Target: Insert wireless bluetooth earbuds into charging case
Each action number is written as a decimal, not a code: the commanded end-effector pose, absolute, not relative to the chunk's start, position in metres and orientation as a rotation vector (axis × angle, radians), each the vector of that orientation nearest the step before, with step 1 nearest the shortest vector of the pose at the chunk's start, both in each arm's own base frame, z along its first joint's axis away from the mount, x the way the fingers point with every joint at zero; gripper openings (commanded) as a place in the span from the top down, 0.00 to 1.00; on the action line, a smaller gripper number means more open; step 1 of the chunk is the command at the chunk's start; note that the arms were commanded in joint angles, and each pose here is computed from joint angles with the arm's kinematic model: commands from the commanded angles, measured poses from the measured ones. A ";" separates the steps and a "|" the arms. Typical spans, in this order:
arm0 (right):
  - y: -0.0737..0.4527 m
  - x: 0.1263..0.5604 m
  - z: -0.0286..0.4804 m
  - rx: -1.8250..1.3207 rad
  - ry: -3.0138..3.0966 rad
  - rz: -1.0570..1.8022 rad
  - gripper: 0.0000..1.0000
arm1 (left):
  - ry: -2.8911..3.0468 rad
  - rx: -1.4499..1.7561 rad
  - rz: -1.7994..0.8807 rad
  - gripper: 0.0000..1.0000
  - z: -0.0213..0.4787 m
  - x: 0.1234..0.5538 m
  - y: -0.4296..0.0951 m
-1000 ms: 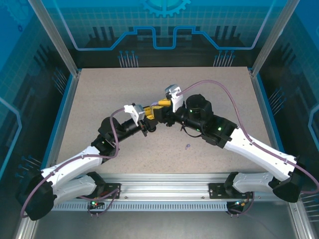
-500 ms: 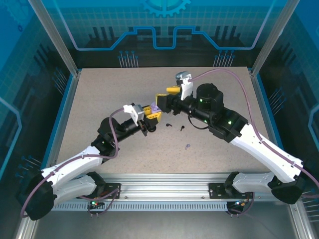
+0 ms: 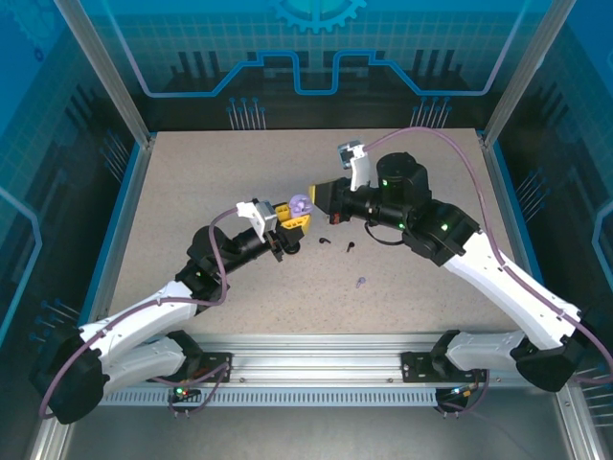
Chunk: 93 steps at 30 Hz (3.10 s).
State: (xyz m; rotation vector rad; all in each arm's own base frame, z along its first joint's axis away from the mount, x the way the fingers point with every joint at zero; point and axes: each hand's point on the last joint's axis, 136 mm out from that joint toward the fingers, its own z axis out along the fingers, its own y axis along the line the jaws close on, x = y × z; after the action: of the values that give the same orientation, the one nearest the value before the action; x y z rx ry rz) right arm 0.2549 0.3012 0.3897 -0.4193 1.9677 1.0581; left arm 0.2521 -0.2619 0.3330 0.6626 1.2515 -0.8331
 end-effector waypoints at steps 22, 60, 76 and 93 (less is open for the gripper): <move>0.312 0.256 0.366 -0.469 2.035 1.109 1.00 | 1.159 0.691 -0.831 1.00 0.363 0.245 -0.266; 0.152 0.251 0.235 0.188 2.393 0.431 0.34 | 1.125 0.686 -0.781 1.00 0.352 0.234 -0.252; 0.134 0.229 0.130 0.445 2.632 0.286 0.28 | 0.973 0.689 -0.863 1.00 0.387 0.206 -0.245; 0.136 0.238 0.104 0.611 2.701 0.279 0.28 | 0.900 0.728 -0.932 1.00 0.404 0.190 -0.249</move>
State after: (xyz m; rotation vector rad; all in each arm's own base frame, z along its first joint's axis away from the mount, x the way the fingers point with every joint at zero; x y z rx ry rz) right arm 0.2334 0.1344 0.1032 0.5391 2.7057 0.2506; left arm 0.2047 -0.2505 0.3749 0.7208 1.0059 -0.9070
